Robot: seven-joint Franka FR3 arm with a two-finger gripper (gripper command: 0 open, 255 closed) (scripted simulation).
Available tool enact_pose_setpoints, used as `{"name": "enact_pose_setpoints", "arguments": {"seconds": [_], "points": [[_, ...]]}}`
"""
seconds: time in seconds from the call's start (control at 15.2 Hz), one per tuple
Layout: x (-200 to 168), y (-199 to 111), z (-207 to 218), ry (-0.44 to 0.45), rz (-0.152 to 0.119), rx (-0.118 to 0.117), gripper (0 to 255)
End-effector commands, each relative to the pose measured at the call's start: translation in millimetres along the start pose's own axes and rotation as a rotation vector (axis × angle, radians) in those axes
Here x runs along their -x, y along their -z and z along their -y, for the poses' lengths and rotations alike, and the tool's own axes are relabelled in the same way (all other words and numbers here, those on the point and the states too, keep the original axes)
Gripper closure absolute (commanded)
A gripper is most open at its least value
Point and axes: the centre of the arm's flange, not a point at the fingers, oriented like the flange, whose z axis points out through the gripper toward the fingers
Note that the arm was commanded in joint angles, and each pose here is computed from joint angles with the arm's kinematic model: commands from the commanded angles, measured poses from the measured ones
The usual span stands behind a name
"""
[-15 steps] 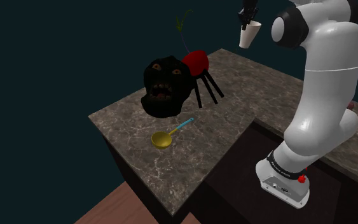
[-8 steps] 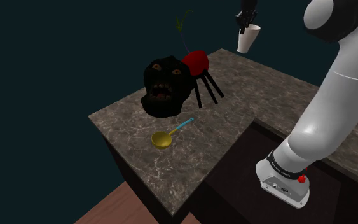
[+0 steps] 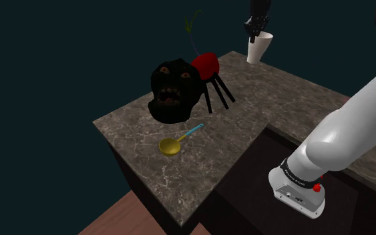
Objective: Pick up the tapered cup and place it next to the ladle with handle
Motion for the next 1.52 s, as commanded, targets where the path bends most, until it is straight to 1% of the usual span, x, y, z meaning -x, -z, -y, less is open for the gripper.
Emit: {"name": "enact_pose_setpoints", "arguments": {"seconds": [0.0,1.45], "points": [[17.0,1.8,24.5,-0.001,-0.001,0.001,255],[192.6,11.9,255.5,-0.001,-0.001,0.001,255]]}}
